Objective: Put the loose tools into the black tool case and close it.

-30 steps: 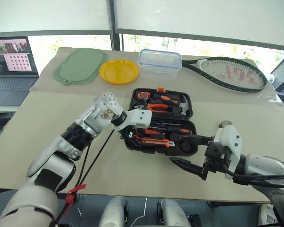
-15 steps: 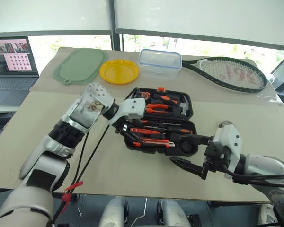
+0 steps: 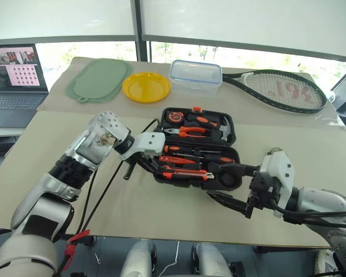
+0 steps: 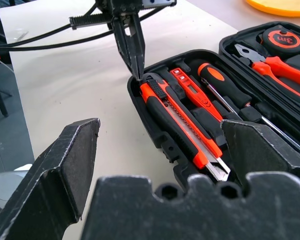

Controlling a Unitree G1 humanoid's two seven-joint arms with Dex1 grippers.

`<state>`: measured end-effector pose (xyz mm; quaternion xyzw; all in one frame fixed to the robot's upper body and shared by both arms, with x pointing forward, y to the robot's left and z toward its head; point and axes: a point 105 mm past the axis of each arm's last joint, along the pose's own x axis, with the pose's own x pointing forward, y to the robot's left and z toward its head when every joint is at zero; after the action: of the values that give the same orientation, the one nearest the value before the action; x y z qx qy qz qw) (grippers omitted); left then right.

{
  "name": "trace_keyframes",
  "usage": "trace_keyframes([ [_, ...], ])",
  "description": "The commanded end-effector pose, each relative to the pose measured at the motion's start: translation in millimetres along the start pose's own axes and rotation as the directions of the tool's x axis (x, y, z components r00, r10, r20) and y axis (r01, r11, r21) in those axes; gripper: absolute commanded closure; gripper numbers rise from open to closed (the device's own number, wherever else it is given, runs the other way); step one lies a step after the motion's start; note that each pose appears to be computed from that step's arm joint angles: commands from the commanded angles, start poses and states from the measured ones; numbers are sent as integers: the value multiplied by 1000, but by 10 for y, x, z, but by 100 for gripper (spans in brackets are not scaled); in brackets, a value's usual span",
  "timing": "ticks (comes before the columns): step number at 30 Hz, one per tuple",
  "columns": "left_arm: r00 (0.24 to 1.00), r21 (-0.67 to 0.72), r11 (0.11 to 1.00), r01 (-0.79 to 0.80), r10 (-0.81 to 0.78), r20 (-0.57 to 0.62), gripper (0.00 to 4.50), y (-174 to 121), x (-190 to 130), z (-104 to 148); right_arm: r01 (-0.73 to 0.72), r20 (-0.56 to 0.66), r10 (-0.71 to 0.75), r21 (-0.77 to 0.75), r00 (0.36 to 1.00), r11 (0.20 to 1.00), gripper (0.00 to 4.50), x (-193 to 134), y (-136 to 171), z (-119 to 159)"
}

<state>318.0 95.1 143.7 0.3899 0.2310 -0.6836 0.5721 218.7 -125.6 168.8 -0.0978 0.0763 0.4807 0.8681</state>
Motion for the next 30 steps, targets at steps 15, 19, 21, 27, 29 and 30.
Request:
trace_keyframes([
  [15,994,76,997,7,-15,106,447,106,-89,436,-11,14,12,-24,1000,1000,0,-3,55,56],
  [19,994,112,993,-26,14,111,447,212,103,545,-11,14,11,-26,1000,1000,0,1,46,57],
  [21,994,121,992,-33,21,105,447,237,168,555,-10,14,10,-27,1000,1000,0,3,45,58],
  [27,1000,235,972,-25,23,12,447,244,434,481,2,16,-1,-16,1000,1000,0,-13,65,48],
  [29,1000,266,964,-16,19,-8,447,229,471,450,3,16,-3,-13,1000,1000,0,-11,75,43],
  [30,1000,267,964,-5,8,-10,447,209,488,443,4,16,-4,-11,1000,1000,0,-10,80,40],
])
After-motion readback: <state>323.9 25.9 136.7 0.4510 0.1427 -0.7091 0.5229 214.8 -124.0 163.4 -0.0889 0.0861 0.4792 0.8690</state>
